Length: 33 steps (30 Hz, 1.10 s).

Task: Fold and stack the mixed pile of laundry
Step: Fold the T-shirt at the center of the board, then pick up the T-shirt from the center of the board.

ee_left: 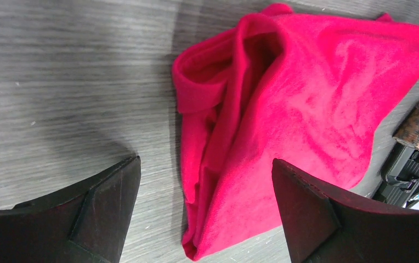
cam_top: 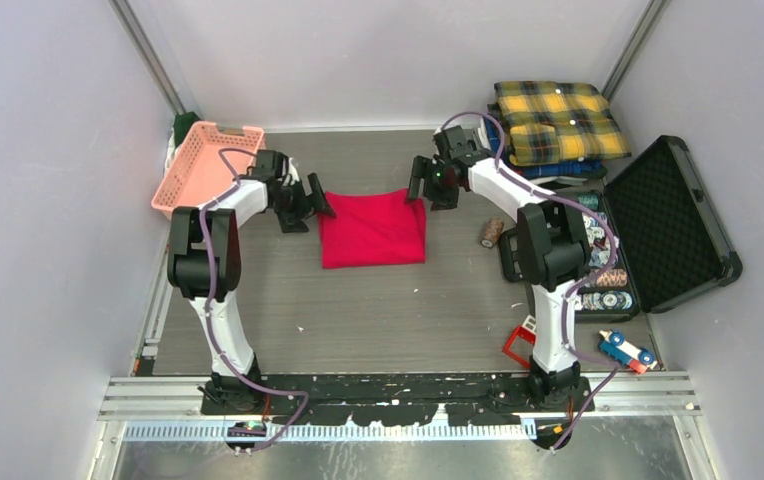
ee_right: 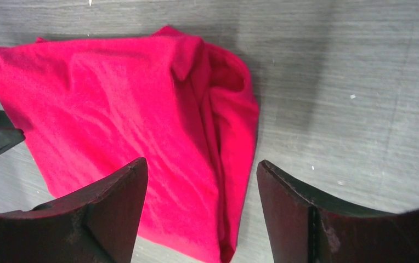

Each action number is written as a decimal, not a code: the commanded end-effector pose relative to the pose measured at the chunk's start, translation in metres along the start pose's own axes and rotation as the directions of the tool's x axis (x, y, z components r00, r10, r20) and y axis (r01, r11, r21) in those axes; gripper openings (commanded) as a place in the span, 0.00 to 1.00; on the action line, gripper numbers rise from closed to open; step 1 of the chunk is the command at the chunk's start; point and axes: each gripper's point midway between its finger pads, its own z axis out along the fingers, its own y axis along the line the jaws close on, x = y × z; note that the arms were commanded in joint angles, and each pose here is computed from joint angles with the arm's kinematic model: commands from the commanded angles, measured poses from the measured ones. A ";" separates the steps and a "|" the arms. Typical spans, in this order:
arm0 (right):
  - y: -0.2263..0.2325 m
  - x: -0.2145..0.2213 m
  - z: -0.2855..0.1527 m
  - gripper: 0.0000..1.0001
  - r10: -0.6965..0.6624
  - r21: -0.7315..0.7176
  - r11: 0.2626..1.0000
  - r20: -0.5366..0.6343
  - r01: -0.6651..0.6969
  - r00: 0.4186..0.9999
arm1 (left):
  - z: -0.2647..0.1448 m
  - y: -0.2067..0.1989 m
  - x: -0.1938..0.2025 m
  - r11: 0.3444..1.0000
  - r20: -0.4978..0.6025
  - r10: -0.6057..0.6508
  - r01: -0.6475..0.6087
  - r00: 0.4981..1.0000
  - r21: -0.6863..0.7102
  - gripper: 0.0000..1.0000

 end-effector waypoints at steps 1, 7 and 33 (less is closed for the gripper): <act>0.013 -0.012 0.013 0.78 -0.009 -0.087 0.996 0.035 0.012 0.999 | -0.015 -0.028 -0.026 0.989 0.113 0.098 -0.110 0.989 0.102 0.91; 0.002 -0.008 0.032 0.78 -0.010 -0.045 0.999 0.003 0.010 1.000 | -0.001 -0.023 -0.024 0.990 0.087 0.085 -0.094 0.993 0.101 0.84; 0.035 0.003 0.076 0.34 0.094 -0.185 0.977 -0.076 -0.106 0.993 | 0.019 -0.021 -0.017 0.990 0.048 0.053 -0.059 0.997 0.132 0.64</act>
